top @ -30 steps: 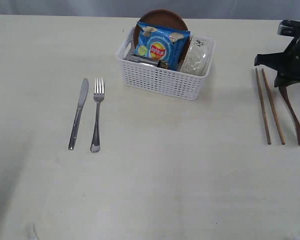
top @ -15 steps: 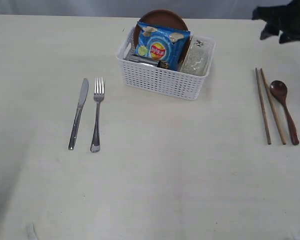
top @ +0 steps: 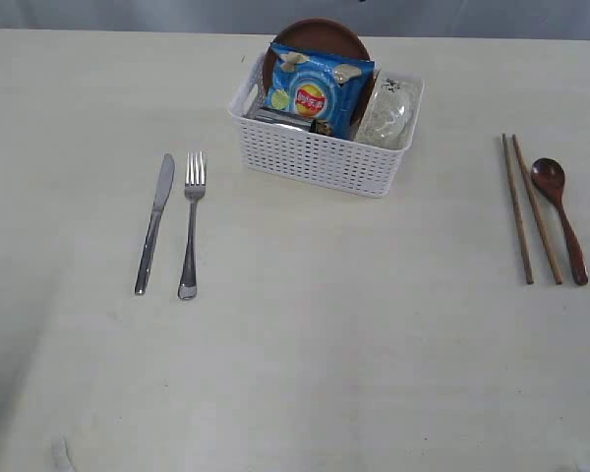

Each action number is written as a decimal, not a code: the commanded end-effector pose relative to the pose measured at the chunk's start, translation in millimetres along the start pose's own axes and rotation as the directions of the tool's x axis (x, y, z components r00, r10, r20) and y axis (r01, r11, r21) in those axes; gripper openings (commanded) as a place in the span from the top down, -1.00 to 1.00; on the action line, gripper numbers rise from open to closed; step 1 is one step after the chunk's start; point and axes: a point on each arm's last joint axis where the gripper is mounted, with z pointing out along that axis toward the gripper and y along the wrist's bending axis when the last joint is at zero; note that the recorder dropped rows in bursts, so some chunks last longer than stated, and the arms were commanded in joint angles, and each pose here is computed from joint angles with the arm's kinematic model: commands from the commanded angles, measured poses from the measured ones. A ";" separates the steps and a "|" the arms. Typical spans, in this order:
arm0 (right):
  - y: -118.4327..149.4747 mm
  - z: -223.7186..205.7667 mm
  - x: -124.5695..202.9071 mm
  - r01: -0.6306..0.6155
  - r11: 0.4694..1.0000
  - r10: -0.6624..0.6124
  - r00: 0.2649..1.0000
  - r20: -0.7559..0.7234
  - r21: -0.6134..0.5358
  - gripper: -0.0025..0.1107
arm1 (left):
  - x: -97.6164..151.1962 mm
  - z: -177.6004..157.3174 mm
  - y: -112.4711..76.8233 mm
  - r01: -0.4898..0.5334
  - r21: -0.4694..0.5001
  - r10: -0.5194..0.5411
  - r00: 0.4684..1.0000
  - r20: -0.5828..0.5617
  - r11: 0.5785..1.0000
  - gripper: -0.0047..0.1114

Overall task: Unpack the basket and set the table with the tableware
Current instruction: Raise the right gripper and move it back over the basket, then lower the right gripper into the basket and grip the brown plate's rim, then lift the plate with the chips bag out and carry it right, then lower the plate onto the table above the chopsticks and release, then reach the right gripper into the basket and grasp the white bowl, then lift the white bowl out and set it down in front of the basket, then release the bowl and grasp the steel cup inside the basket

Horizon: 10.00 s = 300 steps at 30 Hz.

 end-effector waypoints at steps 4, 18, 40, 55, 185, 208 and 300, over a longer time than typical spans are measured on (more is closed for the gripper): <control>43.1 26.2 8.1 0.042 0.997 -0.050 0.987 -0.155 -0.059 0.34 | 0.8 0.1 -0.1 -0.003 0.004 0.003 1.000 0.001 1.000 0.92; 28.8 32.1 2.2 -0.045 0.993 0.065 0.982 -0.179 0.114 0.34 | 0.8 0.1 -0.1 -0.003 0.004 0.003 1.000 0.001 1.000 0.92; -34.0 74.8 -6.0 0.309 0.933 -0.323 0.945 -0.051 -0.185 0.18 | 0.8 0.1 -0.1 -0.003 0.004 0.003 1.000 0.001 1.000 0.92; -56.0 116.5 9.2 0.348 0.908 -0.364 0.931 -0.027 -0.234 -0.22 | 0.8 0.1 -0.1 -0.003 0.004 0.003 1.000 0.001 1.000 0.92; -77.0 45.7 -12.2 -0.327 0.858 0.313 0.944 -0.103 -0.397 0.28 | 0.8 0.1 -0.2 -0.001 0.005 0.001 1.000 0.001 1.000 0.92; -15.0 58.3 10.8 -0.169 0.964 0.227 0.924 -0.307 0.203 0.28 | 0.8 0.1 -0.1 -0.001 0.004 0.001 1.000 0.001 1.000 0.92; 22.3 6.1 9.5 -0.184 0.945 0.183 0.983 -0.029 -0.271 0.19 | 0.8 0.1 -0.2 0.000 0.005 0.000 1.000 0.001 1.000 0.92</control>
